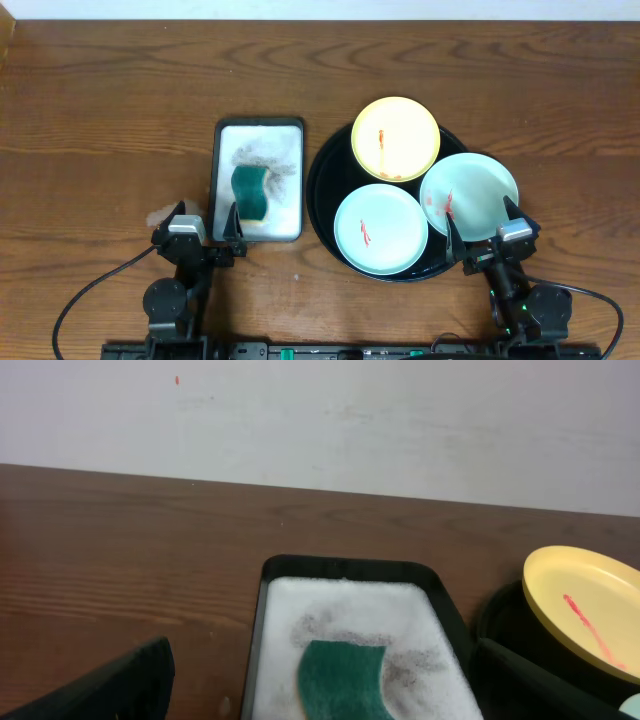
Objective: Clean dirty plates on tray and stack at the side
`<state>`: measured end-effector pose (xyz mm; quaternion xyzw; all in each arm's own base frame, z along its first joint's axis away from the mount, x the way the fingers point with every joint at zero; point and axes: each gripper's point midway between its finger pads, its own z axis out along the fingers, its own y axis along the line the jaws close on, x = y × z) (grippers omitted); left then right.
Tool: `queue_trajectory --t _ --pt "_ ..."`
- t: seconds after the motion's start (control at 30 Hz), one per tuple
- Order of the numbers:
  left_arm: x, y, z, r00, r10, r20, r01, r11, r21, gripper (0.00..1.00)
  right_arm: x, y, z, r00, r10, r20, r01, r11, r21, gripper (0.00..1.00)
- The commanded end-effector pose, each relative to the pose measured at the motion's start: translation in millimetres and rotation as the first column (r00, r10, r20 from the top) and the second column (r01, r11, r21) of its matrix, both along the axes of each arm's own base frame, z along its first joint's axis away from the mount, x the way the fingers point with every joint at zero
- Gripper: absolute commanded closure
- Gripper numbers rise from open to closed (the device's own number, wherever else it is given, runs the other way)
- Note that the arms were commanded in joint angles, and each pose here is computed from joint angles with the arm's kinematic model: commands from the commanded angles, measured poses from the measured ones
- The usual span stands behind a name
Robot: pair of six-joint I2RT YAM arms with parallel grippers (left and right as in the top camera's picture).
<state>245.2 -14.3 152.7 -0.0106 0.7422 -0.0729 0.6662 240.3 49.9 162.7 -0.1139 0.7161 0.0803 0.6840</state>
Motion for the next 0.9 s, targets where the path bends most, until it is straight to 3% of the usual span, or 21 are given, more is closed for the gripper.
queue_trajectory --t 0.0,0.3,0.47,0.63,0.77,0.87 --pt "-1 0 -16 0.999 -0.006 -0.052 0.007 1.0 0.014 0.06 -1 3 -2 1.0 0.012 -0.004 -0.012 1.0 -0.004 0.01" --pt "-1 -2 -15 0.999 -0.016 -0.049 0.016 1.0 0.012 0.06 -1 3 -1 1.0 0.017 -0.002 -0.017 1.0 -0.004 0.01" --pt "-4 -25 -4 0.988 -0.151 -0.005 0.151 0.988 -0.001 0.06 -4 12 2 0.997 0.071 0.011 -0.071 0.998 -0.001 0.01" --pt "-7 -32 31 0.978 -0.189 0.084 0.19 0.982 0.004 0.06 -23 46 45 0.945 0.284 0.159 -0.284 0.959 -0.028 0.01" --pt "-12 -33 63 0.977 -0.193 0.087 0.194 0.981 -0.003 0.07 -29 40 81 0.952 0.248 0.178 -0.249 0.968 -0.016 0.01" --pt "-12 -33 76 0.981 -0.193 -0.015 0.193 0.981 -0.027 0.06 -30 35 102 0.968 0.217 0.13 -0.218 0.976 -0.004 0.01"
